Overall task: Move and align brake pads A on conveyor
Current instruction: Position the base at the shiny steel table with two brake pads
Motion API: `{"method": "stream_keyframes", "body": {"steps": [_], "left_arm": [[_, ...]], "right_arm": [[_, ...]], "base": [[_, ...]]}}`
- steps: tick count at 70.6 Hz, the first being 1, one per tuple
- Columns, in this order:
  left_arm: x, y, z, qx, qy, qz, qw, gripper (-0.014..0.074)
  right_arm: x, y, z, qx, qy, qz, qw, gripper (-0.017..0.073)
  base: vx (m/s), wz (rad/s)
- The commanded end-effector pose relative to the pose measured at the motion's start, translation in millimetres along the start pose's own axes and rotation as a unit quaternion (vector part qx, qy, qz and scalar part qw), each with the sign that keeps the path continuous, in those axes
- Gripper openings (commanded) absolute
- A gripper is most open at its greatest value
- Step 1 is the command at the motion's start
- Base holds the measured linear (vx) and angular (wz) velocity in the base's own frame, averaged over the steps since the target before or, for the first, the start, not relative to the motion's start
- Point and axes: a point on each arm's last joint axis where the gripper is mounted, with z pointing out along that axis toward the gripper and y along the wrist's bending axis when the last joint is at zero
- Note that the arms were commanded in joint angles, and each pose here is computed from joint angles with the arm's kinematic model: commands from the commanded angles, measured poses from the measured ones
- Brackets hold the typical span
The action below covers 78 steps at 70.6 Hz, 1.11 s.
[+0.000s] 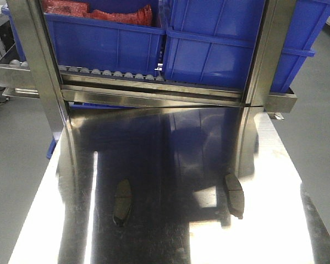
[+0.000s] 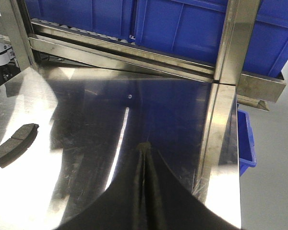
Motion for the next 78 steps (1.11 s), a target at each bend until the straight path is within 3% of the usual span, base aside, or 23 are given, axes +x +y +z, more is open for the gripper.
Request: {"method": "stream_keyframes", "body": {"steps": [1, 63, 72, 78], "left_arm": [[-13.0, 0.9, -2.0, -0.007, -0.037, -0.007, 0.999, -0.0006], [-13.1, 1.0, -2.0, -0.007, -0.038, -0.007, 0.999, -0.0003], [-13.5, 1.2, -2.1, -0.008, -0.040, -0.007, 0.999, 0.0050], [-13.3, 1.1, -2.1, -0.008, -0.039, -0.007, 0.999, 0.0148]], "right_arm": [[-14.8, -0.4, -2.8, 0.001, -0.047, -0.002, 0.999, -0.0009], [-14.7, -0.4, -2.8, 0.001, -0.046, -0.002, 0.999, -0.0009], [-14.7, -0.4, -2.8, 0.001, -0.046, -0.002, 0.999, -0.0009], [-14.7, -0.4, -2.8, 0.001, -0.046, -0.002, 0.999, -0.0009]], "base": [[0.00, 0.00], [0.00, 0.00], [0.00, 0.00], [0.00, 0.00]]}}
